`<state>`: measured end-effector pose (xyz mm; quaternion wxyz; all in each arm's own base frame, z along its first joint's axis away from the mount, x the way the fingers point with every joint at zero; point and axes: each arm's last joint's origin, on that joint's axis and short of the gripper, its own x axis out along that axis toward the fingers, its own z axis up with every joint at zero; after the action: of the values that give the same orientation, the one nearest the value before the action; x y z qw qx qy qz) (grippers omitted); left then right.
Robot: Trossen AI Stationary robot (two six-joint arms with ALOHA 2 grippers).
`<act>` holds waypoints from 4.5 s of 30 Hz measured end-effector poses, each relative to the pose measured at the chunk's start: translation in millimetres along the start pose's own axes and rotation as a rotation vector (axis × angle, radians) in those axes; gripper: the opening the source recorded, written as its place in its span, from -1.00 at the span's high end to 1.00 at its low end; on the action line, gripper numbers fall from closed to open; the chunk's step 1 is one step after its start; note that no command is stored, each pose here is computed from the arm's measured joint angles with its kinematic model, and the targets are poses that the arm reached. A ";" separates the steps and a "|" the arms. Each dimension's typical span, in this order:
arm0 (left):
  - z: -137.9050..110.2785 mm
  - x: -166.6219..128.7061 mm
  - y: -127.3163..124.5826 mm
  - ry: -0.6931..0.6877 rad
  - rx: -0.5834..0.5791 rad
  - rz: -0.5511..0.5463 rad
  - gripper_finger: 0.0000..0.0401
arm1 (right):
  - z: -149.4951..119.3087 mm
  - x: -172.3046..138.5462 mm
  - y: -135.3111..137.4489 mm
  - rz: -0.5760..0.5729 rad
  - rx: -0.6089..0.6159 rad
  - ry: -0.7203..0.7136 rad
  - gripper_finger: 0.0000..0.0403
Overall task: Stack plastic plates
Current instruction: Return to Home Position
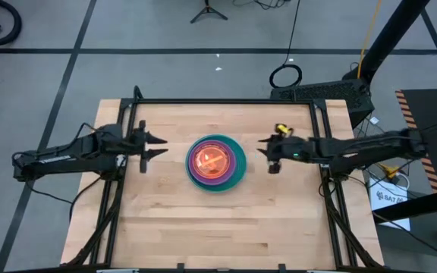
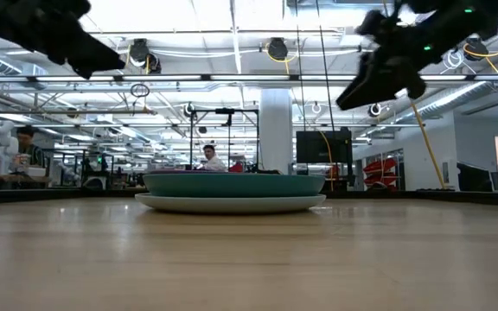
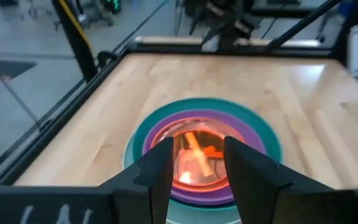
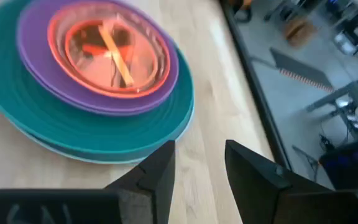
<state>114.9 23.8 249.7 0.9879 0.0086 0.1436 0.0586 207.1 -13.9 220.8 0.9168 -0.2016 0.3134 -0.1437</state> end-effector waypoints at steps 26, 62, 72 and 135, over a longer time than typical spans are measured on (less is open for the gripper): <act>-66.4 -7.3 -11.2 -0.301 -0.030 -0.055 0.27 | -94.9 -87.0 -2.1 0.005 0.252 -0.479 0.34; -81.9 4.6 -10.2 -0.275 -0.226 0.005 0.27 | -101.9 -60.1 15.1 0.067 0.229 -0.651 0.34; -82.1 4.6 -10.2 -0.272 -0.226 0.006 0.27 | -101.9 -60.1 15.1 0.067 0.229 -0.650 0.34; -81.7 4.4 -10.2 -0.274 -0.225 0.005 0.27 | -101.9 -60.0 15.1 0.067 0.229 -0.650 0.34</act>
<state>96.9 14.2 169.8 0.9927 -0.0938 0.0003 0.0752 99.0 -5.7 171.2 0.9896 -0.1223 -0.0069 -0.0760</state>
